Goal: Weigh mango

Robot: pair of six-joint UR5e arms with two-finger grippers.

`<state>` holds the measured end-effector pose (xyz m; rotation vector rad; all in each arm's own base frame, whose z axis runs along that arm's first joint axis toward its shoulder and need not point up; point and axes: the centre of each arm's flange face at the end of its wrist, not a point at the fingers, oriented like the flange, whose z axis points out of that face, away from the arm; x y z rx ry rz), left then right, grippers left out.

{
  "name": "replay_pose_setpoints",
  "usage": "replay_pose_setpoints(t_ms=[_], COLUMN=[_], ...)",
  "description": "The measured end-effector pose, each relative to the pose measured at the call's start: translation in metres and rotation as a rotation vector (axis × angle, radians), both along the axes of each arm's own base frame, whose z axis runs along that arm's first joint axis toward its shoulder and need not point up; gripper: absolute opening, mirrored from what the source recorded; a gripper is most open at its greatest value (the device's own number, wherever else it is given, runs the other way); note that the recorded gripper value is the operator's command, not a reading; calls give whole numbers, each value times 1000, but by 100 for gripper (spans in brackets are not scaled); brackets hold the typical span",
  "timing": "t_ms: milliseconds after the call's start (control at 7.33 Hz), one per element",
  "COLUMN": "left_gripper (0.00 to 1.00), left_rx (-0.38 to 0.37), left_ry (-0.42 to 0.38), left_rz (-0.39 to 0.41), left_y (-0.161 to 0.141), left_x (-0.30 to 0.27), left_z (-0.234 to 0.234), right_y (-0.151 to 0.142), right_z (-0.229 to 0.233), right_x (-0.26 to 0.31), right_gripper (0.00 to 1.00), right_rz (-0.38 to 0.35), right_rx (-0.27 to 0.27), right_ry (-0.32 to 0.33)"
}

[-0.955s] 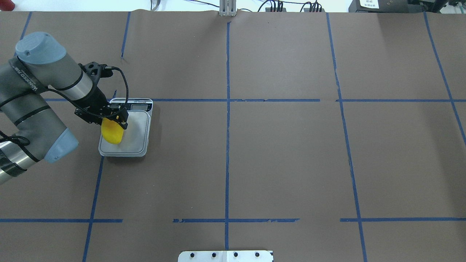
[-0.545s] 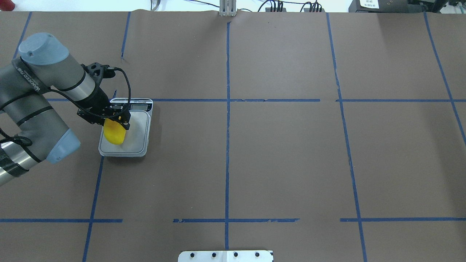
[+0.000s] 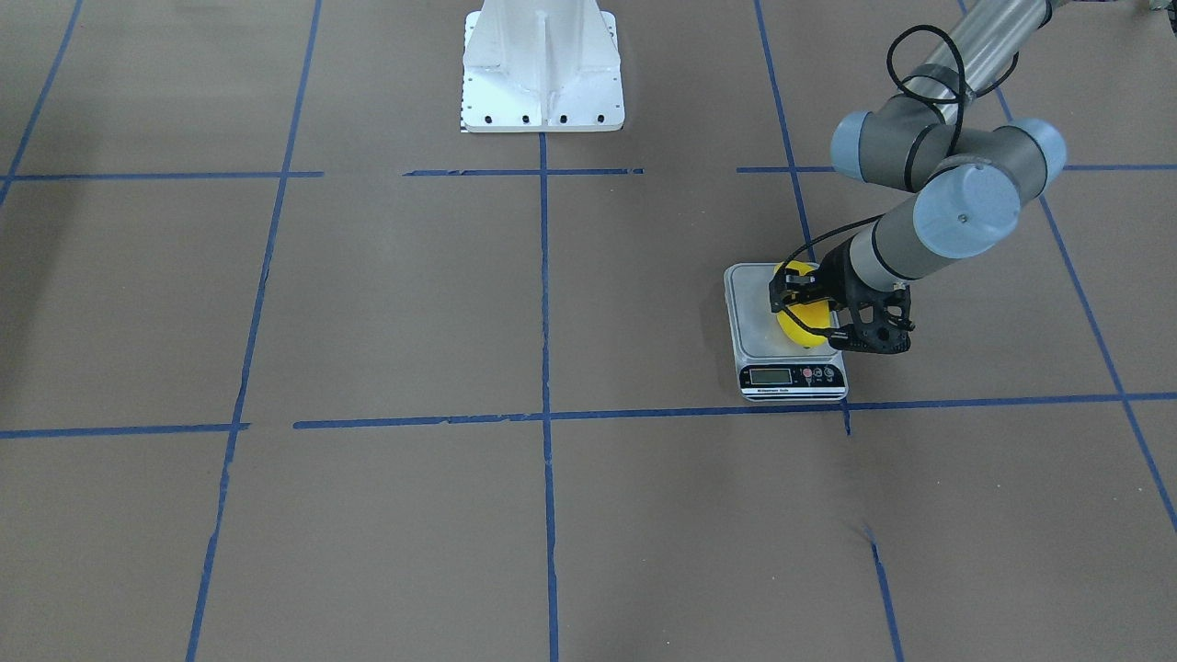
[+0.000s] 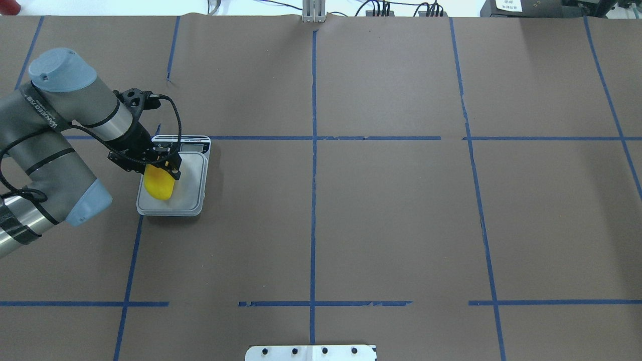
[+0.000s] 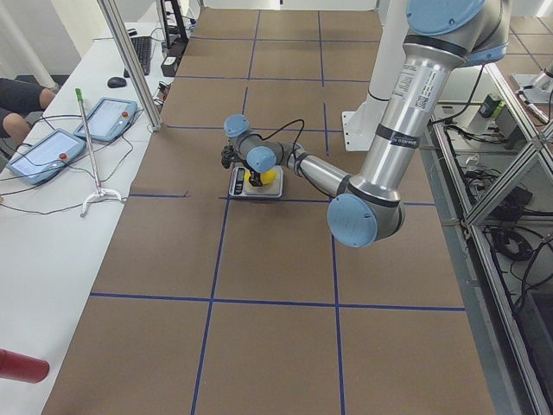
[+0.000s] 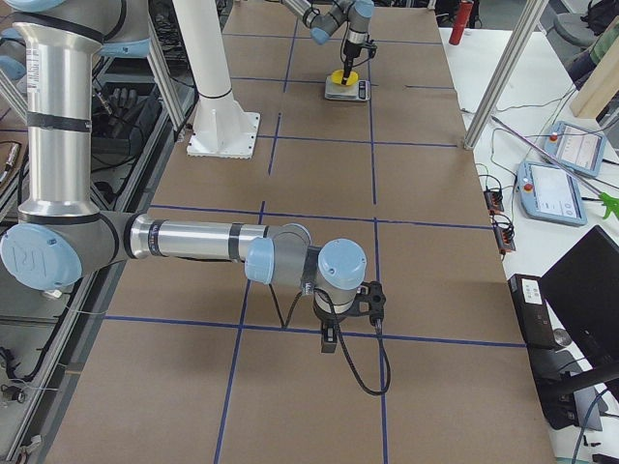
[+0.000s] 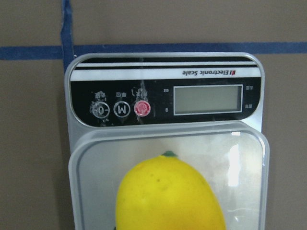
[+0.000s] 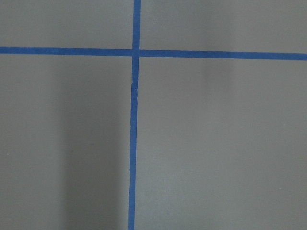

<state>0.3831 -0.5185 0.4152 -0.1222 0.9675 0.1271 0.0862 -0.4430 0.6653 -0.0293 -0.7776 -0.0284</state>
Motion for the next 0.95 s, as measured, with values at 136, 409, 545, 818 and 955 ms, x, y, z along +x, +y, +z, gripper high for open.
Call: replay_pose_setpoints(t_ms=[136, 409, 545, 818, 955], left_gripper=[100, 100, 100, 100, 100], left_rx=[2, 8, 18, 37, 69], left_ry=[4, 11, 20, 16, -2], left_rz=[-1, -7, -21, -75, -86], left_y=[0, 1, 0, -7, -12], left_x=[0, -4, -15, -69, -108], left_z=[-1, -7, -14, -5, 21], right_y=[0, 0, 0, 0, 0], right_z=[0, 0, 0, 0, 0], right_x=[0, 0, 0, 0, 0], right_gripper=[100, 100, 100, 100, 100], right_rz=[0, 0, 0, 0, 0], right_rx=[0, 0, 0, 0, 0], right_ry=[0, 0, 0, 0, 0])
